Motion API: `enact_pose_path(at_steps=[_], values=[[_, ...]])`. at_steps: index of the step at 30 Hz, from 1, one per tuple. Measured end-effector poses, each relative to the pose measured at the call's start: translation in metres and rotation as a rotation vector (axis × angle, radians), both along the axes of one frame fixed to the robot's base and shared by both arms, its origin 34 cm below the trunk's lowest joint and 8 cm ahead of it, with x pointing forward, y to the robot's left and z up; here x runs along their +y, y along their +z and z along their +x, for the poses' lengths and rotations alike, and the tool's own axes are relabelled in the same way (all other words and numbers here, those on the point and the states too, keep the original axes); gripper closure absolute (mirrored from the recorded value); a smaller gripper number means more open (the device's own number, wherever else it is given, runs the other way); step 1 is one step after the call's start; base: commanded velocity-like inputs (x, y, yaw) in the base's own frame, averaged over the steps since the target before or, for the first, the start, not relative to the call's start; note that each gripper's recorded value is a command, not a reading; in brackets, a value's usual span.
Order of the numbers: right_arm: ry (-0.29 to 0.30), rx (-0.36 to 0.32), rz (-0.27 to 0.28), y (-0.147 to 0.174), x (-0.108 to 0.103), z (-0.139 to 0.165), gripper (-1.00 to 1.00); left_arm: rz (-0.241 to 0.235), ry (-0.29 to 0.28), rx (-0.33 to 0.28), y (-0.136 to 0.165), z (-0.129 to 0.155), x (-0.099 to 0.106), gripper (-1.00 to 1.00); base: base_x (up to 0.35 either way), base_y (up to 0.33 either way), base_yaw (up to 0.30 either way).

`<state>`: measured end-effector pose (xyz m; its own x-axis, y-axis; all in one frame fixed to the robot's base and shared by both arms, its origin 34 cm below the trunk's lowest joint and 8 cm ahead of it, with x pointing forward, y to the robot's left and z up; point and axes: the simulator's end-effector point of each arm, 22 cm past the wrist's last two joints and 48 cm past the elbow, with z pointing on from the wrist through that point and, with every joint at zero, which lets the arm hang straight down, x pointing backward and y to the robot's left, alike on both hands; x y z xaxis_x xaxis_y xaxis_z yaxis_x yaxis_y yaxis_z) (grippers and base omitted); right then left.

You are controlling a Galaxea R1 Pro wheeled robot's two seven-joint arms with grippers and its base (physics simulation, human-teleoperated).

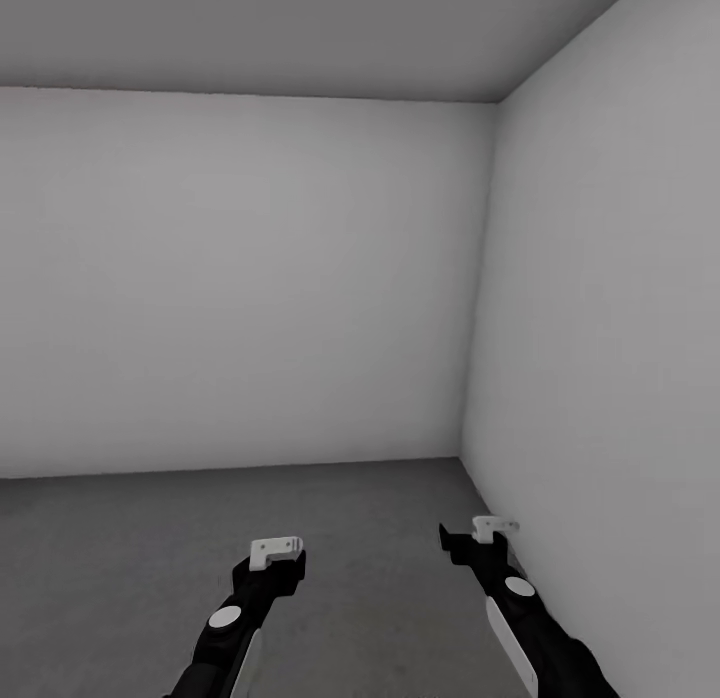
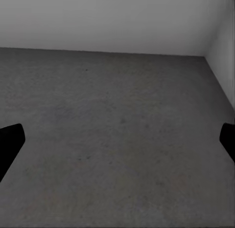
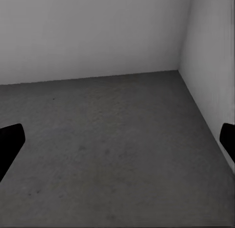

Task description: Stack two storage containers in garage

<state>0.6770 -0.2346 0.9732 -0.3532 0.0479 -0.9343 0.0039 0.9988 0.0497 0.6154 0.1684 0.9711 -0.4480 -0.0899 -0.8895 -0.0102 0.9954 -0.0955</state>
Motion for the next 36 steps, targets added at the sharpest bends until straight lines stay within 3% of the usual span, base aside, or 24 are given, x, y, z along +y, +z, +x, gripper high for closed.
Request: enact_pose_path(at_steps=[7, 15, 36], values=[[0.0, 0.0, 0.0, 0.0, 0.0001, 0.0, -1.0, 0.0, 0.0, 0.001, -0.0003, -0.0002, 0.0, -1.0, 0.0, 0.0, -0.288], [0.001, 0.0, 0.0, -0.0003, 0.0003, 0.0003, -1.0, 0.0, 0.0, 0.002, -0.0007, -0.0001, 0.0001, -1.0, -0.024, -0.009, -0.057], [0.001, 0.001, 0.0, -0.0004, 0.0005, 0.0004, -1.0, 0.001, -0.002, 0.005, -0.0014, -0.0002, -0.0005, -1.0, -0.272, -0.15, 0.0]])
